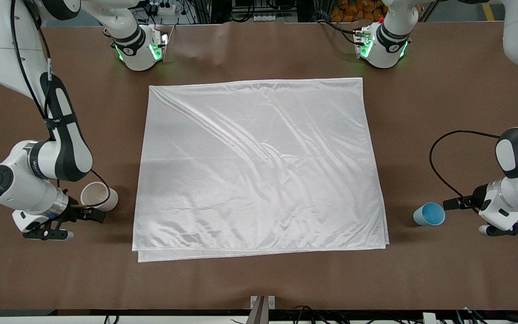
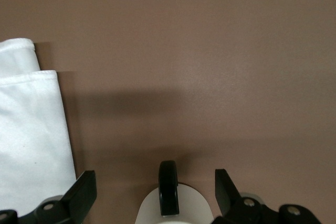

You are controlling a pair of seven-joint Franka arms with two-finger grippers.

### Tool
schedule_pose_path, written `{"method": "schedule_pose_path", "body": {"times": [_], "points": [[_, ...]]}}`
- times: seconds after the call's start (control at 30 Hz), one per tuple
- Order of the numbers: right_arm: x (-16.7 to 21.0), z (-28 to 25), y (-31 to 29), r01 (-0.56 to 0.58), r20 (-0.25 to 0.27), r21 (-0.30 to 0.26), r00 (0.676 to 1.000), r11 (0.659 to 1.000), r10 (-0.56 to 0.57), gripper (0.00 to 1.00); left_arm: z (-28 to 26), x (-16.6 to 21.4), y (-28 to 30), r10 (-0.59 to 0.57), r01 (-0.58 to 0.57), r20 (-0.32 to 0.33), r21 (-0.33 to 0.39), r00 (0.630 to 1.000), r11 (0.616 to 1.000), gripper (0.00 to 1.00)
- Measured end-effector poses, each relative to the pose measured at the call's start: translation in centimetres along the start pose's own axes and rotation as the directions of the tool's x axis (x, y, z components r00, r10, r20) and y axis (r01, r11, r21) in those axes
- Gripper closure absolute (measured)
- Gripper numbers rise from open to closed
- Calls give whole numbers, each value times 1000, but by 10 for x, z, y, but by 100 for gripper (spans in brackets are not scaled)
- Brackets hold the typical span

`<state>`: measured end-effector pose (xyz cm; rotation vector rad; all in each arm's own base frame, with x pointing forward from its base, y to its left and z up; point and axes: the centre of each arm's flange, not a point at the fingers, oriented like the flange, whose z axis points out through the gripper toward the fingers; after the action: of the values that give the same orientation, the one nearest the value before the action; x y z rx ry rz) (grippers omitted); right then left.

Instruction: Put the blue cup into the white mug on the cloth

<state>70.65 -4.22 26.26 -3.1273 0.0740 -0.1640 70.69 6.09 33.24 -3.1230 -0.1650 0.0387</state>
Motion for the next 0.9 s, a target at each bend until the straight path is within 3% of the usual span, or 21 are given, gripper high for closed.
{"method": "schedule_pose_path", "body": {"times": [0.73, 0.9], "points": [[-17, 50, 8, 61, 83, 2, 995, 998, -61, 2, 62, 14, -8, -14, 14, -43, -19, 999, 1000, 0], [-19, 54, 11, 69, 90, 3, 994, 998, -69, 22, 85, 14, -7, -14, 13, -30, -24, 999, 1000, 0]]}}
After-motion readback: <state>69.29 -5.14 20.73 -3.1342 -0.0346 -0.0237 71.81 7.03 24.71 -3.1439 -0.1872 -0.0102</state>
